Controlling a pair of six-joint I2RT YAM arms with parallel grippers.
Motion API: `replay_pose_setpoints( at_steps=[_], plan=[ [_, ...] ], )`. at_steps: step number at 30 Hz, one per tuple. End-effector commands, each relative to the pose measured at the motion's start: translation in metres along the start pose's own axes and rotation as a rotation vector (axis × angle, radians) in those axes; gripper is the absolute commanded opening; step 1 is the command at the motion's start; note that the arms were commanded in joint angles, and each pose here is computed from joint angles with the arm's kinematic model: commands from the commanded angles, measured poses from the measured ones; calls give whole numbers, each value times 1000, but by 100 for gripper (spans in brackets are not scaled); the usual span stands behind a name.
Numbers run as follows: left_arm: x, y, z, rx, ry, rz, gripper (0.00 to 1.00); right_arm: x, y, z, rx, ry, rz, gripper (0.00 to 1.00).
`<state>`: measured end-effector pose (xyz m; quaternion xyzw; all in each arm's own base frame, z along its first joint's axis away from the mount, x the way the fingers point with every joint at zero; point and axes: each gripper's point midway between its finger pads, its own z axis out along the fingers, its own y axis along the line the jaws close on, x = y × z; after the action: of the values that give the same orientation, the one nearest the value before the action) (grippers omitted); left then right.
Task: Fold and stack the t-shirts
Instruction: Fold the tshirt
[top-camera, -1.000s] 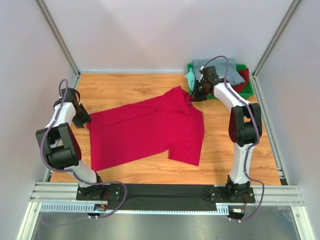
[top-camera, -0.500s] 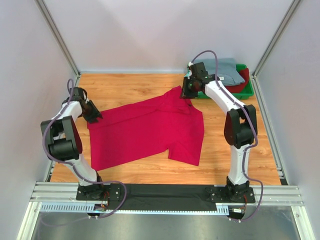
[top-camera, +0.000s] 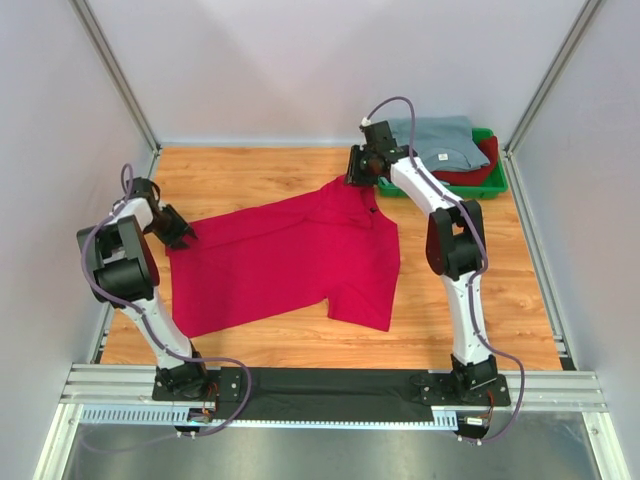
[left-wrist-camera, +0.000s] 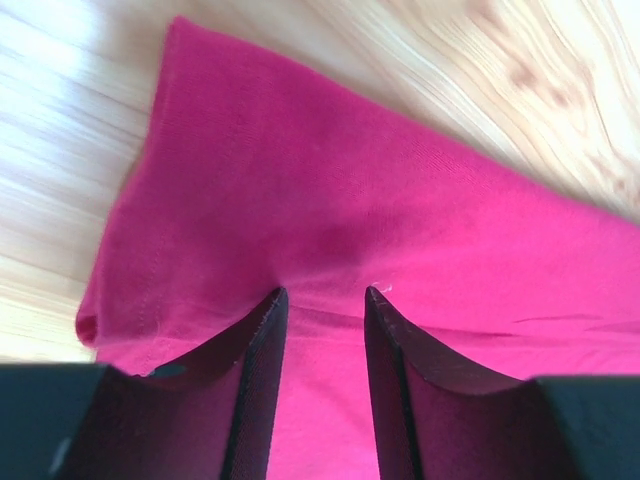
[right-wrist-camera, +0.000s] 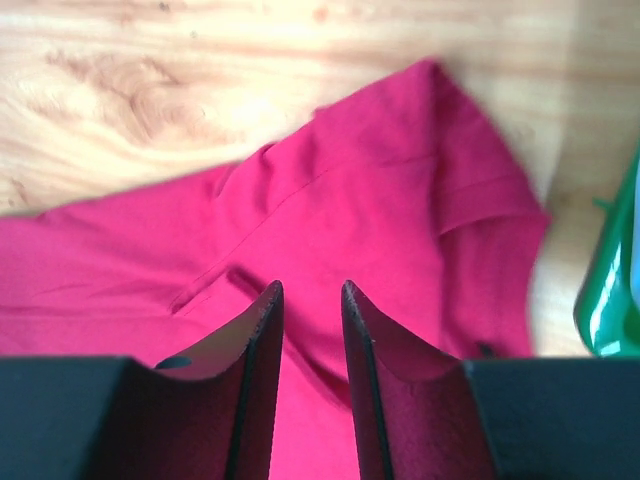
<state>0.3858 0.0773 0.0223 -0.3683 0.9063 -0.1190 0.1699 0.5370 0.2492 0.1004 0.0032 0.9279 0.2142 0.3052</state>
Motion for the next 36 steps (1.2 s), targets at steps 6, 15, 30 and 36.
replay_pose_setpoints(
  at_steps=[6, 15, 30, 36],
  plan=[
    [-10, 67, -11, -100, 40, -20, 45, -38, 19, 5, -64, -95, -24, 36],
    [-9, 24, -45, 63, -30, 69, 52, -53, 46, 42, -231, -156, -82, 50],
    [-8, 32, -46, 25, -34, 95, 49, -50, 29, 83, -197, -189, -73, 49],
    [-11, 37, -41, 6, -24, 86, 48, -52, 29, 91, -203, -208, -42, 41]
  ],
)
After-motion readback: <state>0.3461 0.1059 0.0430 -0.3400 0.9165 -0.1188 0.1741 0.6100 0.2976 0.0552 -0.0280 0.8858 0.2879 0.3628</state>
